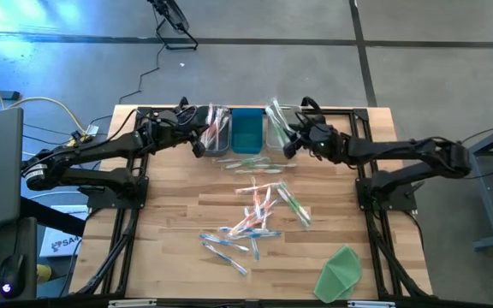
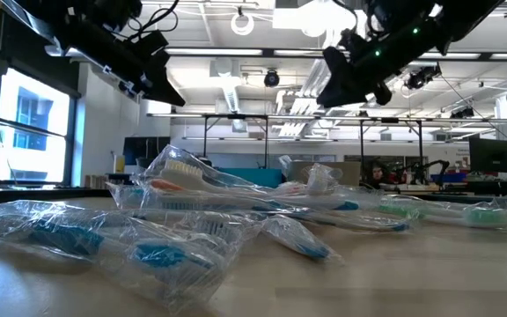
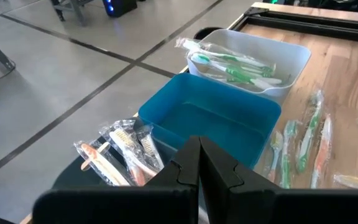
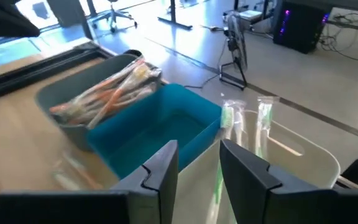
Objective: Pick & Place Toothbrushes
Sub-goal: Put the orange toothbrush into the dark blue bin
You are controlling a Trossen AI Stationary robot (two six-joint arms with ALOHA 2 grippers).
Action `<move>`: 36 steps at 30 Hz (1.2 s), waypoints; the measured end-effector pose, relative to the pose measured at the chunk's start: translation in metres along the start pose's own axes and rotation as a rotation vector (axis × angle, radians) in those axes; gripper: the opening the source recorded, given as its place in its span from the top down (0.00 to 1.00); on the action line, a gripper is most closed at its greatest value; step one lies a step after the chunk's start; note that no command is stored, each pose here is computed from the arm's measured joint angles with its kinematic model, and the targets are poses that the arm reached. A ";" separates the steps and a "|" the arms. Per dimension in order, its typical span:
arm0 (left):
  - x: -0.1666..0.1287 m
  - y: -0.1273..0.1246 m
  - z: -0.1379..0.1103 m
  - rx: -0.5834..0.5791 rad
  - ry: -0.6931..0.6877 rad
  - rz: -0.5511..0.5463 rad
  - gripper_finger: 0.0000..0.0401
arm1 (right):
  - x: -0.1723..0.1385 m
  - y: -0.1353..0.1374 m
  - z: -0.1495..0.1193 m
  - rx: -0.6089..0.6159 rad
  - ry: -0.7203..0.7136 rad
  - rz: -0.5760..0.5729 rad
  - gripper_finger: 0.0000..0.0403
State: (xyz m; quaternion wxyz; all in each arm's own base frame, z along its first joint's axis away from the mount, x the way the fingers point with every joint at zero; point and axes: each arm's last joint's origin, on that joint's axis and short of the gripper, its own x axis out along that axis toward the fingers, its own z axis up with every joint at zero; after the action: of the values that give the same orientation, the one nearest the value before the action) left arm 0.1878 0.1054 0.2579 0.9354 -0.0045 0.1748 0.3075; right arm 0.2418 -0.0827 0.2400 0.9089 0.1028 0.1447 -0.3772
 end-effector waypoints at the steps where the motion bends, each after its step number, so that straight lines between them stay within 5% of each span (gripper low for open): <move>1: 0.000 0.000 0.000 -0.002 -0.001 0.000 1.00 | -0.002 0.001 0.001 0.001 -0.004 0.007 0.72; 25: 0.000 -0.001 -0.003 -0.033 0.033 -0.018 1.00 | -0.028 0.029 -0.016 -0.104 0.116 0.172 0.72; 36: 0.000 -0.004 -0.004 -0.059 0.035 -0.112 1.00 | -0.032 0.033 -0.020 -0.139 0.132 0.179 0.75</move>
State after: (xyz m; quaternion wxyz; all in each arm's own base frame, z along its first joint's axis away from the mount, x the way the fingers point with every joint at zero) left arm 0.1884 0.1019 0.2543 0.9474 -0.0471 0.1813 0.2597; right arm 0.2407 -0.0330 0.2351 0.9324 0.0768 0.2203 -0.2762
